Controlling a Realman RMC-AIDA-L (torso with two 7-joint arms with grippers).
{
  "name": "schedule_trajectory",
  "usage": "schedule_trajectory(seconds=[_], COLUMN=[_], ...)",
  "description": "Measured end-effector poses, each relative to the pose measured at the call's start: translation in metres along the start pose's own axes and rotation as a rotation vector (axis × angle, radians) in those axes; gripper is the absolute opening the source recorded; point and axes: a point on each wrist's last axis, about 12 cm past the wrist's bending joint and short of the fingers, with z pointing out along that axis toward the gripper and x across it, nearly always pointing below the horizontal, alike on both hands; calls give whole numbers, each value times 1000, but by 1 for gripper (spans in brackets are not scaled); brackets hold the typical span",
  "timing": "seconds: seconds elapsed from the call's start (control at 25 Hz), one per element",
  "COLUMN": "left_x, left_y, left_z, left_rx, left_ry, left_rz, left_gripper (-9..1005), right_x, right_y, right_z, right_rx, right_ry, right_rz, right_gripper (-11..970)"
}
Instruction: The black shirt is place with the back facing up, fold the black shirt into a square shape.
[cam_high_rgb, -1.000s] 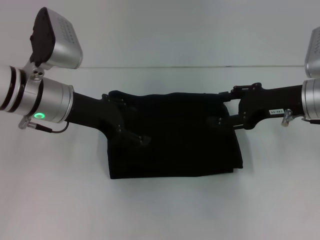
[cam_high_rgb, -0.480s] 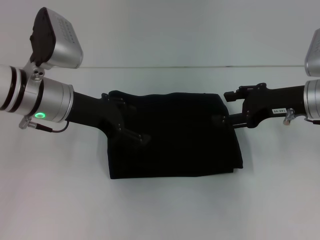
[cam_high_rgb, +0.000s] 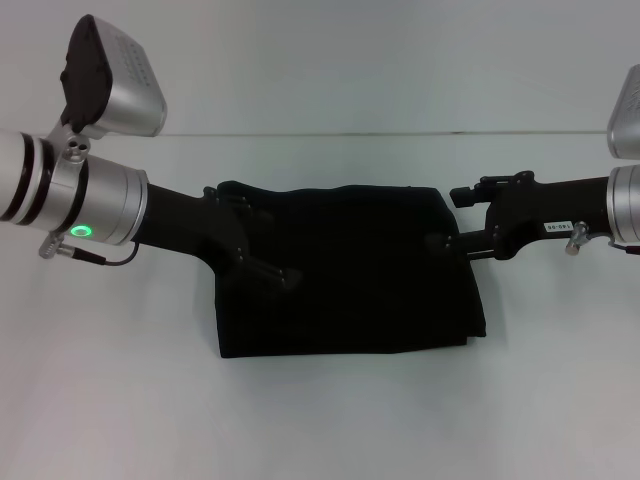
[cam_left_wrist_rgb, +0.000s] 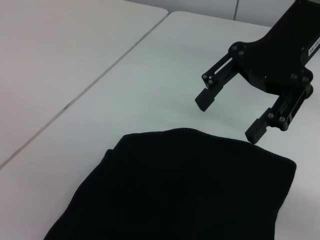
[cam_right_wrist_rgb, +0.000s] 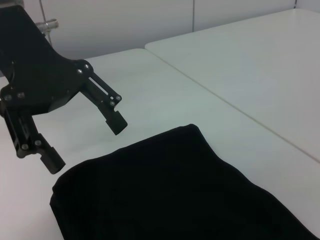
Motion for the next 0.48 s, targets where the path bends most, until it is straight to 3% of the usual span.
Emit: schedule_trajectory(seconds=[0.48], left_x=[0], left_y=[0], left_z=[-1], left_rx=[-2], left_ry=[1], left_rz=[0], left_gripper=[936], right_x=[0], right_y=[-1], right_z=[-2], right_rx=[3], right_ry=[-1], right_rz=[23], right_gripper=[835])
